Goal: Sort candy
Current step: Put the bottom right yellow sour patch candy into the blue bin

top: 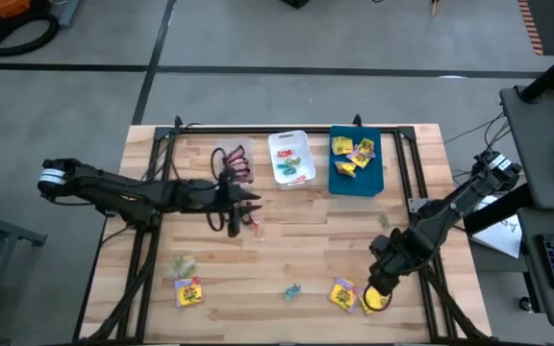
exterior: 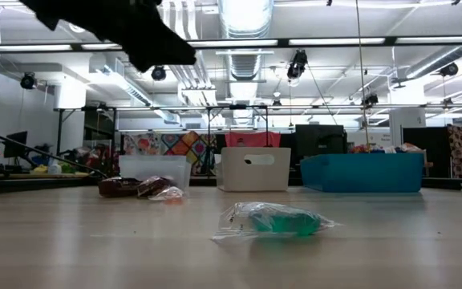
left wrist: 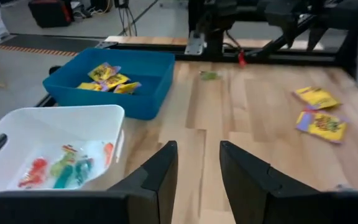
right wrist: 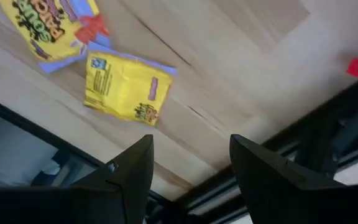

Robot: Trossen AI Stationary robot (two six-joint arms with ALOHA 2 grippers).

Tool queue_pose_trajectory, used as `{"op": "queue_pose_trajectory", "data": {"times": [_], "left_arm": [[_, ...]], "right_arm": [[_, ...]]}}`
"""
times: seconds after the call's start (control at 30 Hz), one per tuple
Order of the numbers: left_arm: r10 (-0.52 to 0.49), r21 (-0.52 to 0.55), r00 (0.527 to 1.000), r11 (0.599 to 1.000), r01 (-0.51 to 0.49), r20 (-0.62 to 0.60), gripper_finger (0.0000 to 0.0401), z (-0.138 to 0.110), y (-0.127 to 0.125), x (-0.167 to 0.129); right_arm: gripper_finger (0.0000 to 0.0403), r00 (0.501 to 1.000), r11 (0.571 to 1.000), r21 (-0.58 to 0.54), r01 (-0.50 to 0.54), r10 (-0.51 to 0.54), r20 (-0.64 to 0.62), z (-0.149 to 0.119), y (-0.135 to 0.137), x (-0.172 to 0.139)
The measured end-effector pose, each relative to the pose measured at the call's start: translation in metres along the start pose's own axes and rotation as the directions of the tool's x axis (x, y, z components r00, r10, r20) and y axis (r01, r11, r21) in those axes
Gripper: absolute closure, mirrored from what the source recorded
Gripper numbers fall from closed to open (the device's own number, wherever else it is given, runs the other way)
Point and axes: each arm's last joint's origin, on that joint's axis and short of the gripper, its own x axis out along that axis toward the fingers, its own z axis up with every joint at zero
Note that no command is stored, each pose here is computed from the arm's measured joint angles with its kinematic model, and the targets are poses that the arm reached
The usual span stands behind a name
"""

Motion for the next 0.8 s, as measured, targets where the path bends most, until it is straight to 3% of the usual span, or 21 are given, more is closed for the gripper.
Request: {"op": "queue_pose_trajectory", "data": {"times": [0.17, 0.33, 0.53, 0.7, 0.8], "left_arm": [[-0.029, -0.05, 0.999, 0.998, 0.031, 0.039, 0.0298, -0.013, -0.003, -0.012], [-0.071, -0.063, 0.994, 0.995, 0.076, 0.08, 0.0298, -0.019, -0.01, -0.018], [-0.108, -0.056, 0.99, 0.992, 0.114, 0.087, 0.0298, -0.018, -0.019, -0.018], [-0.12, -0.052, 0.988, 0.991, 0.125, 0.096, 0.0298, -0.017, -0.022, -0.019], [-0.12, -0.059, 0.988, 0.99, 0.126, 0.101, 0.0298, -0.016, -0.022, -0.019]], "right_arm": [[0.0202, 0.998, 0.997, -0.069, -0.039, 0.042, 0.052, -0.002, 0.006, 0.002], [0.0202, 0.992, 0.965, -0.253, -0.064, 0.09, 0.091, -0.008, 0.019, 0.013], [0.0202, 0.983, 0.85, -0.525, -0.042, 0.129, 0.13, -0.01, 0.046, 0.045], [0.0202, 0.979, 0.794, -0.606, 0.055, 0.078, 0.191, -0.005, 0.066, 0.065], [0.0202, 0.969, 0.739, -0.666, 0.1, 0.079, 0.233, -0.004, 0.08, 0.07]]}}
